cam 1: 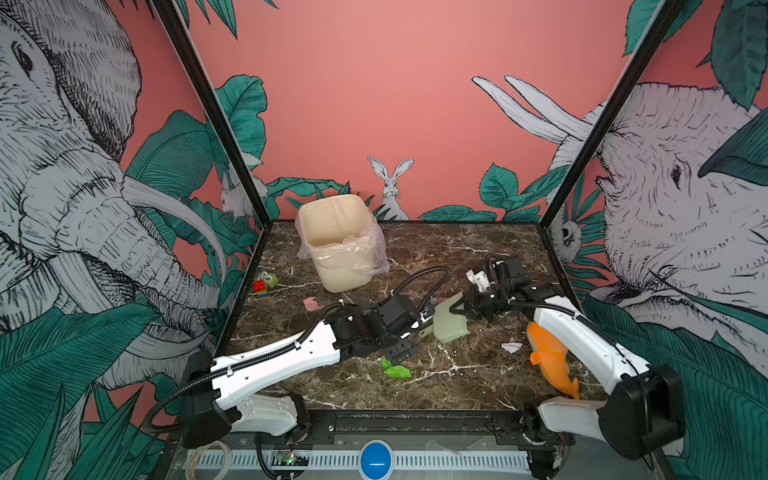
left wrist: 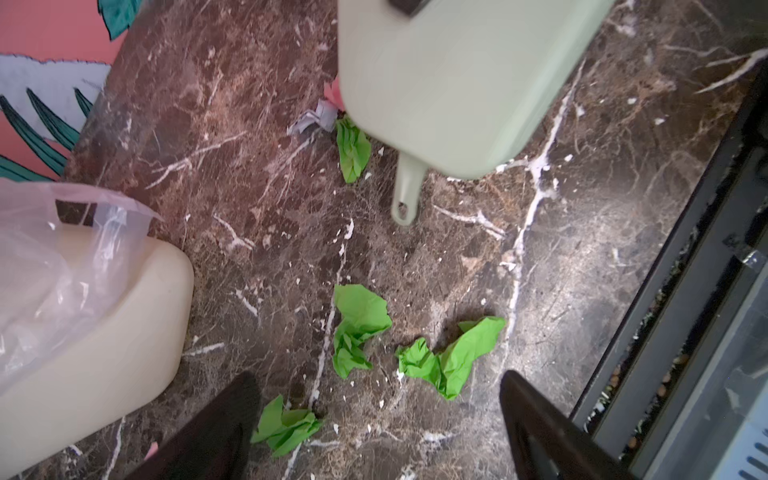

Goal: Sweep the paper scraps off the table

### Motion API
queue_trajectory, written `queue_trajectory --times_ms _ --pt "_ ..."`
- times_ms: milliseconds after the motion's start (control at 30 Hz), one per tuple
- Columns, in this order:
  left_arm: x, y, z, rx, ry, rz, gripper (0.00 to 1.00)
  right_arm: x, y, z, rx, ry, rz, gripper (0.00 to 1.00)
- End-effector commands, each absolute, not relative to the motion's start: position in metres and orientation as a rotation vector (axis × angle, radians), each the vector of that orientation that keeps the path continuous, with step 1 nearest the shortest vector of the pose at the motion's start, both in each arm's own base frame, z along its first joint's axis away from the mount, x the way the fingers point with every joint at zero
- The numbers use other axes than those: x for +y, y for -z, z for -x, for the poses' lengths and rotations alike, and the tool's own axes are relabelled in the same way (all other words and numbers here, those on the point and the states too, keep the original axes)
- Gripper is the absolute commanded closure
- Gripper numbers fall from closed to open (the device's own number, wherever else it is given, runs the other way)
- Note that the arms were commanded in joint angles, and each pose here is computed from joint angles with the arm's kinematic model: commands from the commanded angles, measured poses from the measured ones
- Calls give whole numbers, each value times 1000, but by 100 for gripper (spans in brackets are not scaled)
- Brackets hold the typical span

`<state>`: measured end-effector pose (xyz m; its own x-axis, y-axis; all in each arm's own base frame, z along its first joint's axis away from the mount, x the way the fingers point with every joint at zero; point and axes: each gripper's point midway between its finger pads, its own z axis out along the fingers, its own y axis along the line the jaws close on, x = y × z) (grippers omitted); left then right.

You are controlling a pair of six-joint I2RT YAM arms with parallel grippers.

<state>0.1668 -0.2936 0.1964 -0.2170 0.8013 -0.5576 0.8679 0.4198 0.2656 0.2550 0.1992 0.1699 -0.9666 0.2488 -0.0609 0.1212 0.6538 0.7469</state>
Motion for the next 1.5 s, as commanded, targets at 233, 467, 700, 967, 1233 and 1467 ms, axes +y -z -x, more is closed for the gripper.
queue_trajectory --times_ms 233,467,700,967,1233,1467 --pt "-352 -219 -171 1781 182 -1398 0 189 -192 -285 2432 -1308 -915 100" --pt "-379 -219 -190 1705 122 -1360 0 211 -208 -284 2421 -1440 -860 100" --pt "-378 -235 -215 1620 -33 -1258 1 221 -209 -277 2436 -1504 -814 100" --pt "-378 -226 -212 1580 -47 -1327 19 227 -213 -275 2432 -1554 -787 100" --pt "-379 -224 -212 1563 -51 -1349 41 231 -215 -274 2424 -1592 -781 100" --pt "-382 -228 -213 1539 -50 -1354 54 232 -216 -274 2417 -1610 -788 100"
